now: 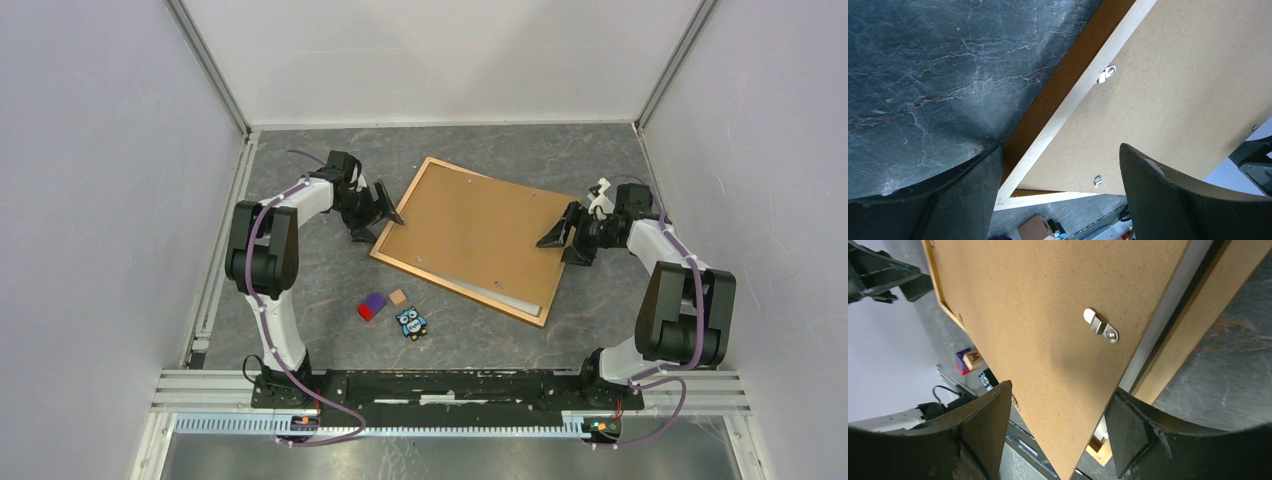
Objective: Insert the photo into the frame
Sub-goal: Place the photo frame item at the center of the board, then adjust the photo frame at the center of the board.
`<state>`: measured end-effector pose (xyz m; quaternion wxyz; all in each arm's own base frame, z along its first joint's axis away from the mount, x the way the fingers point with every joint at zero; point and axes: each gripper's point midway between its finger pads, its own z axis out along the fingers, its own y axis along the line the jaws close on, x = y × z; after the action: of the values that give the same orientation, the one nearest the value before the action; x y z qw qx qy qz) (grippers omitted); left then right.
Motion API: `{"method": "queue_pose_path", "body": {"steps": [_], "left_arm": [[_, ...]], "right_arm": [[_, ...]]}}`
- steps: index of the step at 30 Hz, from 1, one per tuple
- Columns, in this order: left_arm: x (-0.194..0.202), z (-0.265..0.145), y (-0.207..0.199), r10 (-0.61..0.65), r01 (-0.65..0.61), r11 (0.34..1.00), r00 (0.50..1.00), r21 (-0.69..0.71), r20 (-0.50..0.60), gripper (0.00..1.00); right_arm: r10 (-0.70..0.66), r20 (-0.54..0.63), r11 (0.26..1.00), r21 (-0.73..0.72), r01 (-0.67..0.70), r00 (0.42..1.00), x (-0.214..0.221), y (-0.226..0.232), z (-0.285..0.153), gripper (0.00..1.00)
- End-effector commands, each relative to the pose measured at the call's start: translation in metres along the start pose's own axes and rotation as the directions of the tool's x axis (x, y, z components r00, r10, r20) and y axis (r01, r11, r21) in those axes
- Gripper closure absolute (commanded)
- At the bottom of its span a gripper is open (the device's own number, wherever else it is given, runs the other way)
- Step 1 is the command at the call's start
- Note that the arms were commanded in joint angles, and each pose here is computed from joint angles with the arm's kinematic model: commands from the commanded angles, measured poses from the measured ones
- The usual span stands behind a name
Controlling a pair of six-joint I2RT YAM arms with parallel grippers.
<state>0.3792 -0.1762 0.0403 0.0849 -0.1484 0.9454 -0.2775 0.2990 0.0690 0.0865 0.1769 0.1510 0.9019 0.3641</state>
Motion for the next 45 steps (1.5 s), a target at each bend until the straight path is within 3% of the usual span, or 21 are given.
{"method": "queue_pose_path", "body": {"steps": [1, 19, 24, 30, 45], "left_arm": [[0.003, -0.008, -0.017, -0.017, 0.017, 0.998, 1.000, 0.058, -0.002, 0.09], [0.003, -0.015, -0.023, -0.006, 0.005, 0.997, 1.000, 0.073, 0.011, 0.09], [0.003, -0.015, -0.022, -0.007, 0.007, 0.997, 1.000, 0.071, 0.009, 0.09], [0.004, -0.015, -0.021, -0.003, 0.002, 0.998, 1.000, 0.064, 0.013, 0.09], [0.008, -0.007, -0.020, -0.020, 0.022, 0.997, 0.999, 0.077, -0.027, 0.09]], "right_arm": [[-0.097, -0.009, 0.989, 0.107, 0.097, 0.995, -0.004, -0.006, -0.007, 0.28], [-0.265, -0.006, 0.890, 0.382, 0.247, 0.964, -0.022, -0.014, -0.033, 0.24], [-0.307, 0.015, 0.888, 0.364, 0.281, 0.951, -0.023, -0.008, -0.019, 0.25], [-0.264, 0.021, 0.895, 0.378, 0.237, 0.964, -0.013, -0.024, -0.005, 0.31], [-0.199, 0.015, 0.921, 0.346, 0.181, 0.980, 0.012, -0.047, 0.020, 0.34]]}}
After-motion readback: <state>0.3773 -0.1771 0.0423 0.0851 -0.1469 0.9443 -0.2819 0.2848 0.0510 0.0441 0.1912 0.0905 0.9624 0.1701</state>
